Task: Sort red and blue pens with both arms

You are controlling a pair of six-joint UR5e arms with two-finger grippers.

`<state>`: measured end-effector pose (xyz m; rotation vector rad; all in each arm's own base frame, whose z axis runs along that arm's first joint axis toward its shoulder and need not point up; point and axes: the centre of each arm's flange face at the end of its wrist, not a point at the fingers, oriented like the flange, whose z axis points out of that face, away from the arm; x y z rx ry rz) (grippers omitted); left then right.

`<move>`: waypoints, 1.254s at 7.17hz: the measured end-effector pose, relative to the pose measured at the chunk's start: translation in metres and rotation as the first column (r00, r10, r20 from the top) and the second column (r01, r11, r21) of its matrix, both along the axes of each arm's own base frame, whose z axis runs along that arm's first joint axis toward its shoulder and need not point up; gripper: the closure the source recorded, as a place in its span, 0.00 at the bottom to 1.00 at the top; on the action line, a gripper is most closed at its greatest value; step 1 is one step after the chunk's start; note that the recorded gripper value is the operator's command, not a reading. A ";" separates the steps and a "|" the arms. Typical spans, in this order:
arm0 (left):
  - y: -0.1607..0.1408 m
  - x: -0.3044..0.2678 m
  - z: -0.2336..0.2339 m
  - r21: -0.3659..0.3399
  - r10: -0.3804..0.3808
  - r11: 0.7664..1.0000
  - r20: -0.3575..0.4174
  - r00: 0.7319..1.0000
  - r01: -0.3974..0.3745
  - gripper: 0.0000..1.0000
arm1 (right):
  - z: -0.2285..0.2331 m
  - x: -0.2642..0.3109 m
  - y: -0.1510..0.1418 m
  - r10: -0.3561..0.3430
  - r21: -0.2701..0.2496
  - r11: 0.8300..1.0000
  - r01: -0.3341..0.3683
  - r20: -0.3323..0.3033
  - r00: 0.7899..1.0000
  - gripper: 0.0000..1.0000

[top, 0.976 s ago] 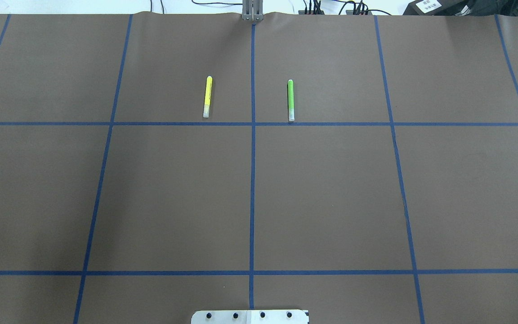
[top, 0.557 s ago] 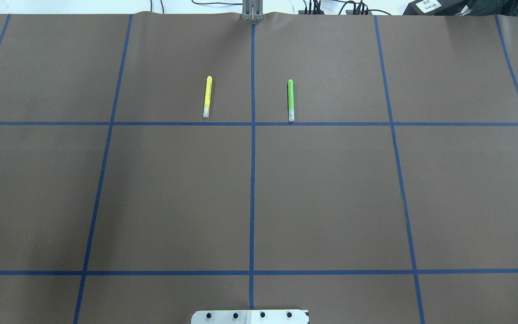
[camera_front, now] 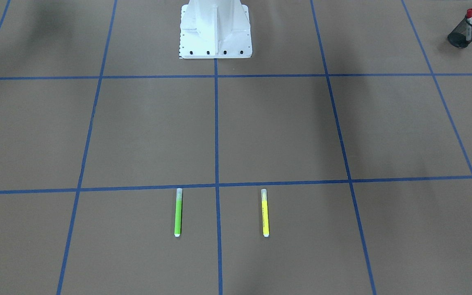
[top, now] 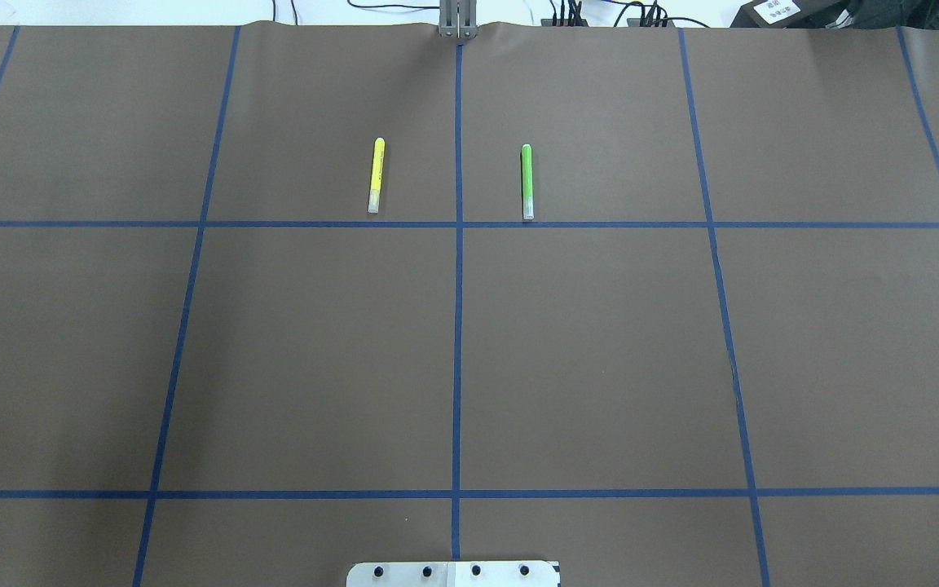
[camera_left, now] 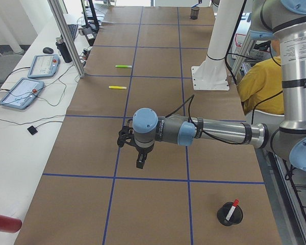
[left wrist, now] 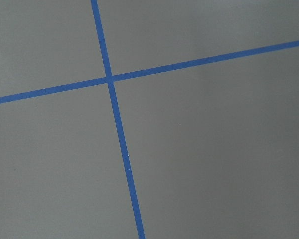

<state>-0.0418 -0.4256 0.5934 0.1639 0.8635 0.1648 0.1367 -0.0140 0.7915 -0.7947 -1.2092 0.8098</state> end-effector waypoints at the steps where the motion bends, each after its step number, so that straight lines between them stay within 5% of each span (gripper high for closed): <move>1: 0.000 0.000 0.000 0.000 0.000 1.000 -0.001 1.000 0.000 0.00 | 0.004 0.000 0.005 0.000 -0.004 1.000 0.000 -0.002 1.000 1.00; 3: 0.000 0.000 0.001 -0.001 0.000 1.000 0.000 1.000 0.000 0.00 | 0.008 -0.001 0.013 0.003 -0.010 1.000 -0.003 -0.001 1.000 0.90; 4: -0.001 0.000 0.001 0.000 0.000 1.000 0.000 1.000 0.000 0.00 | 0.009 -0.001 0.015 0.010 -0.010 1.000 -0.010 0.000 1.000 0.05; 9: -0.001 0.000 0.000 0.002 0.000 1.000 -0.001 1.000 0.000 0.00 | 0.011 0.012 0.007 0.020 0.032 0.999 -0.018 -0.054 0.998 0.00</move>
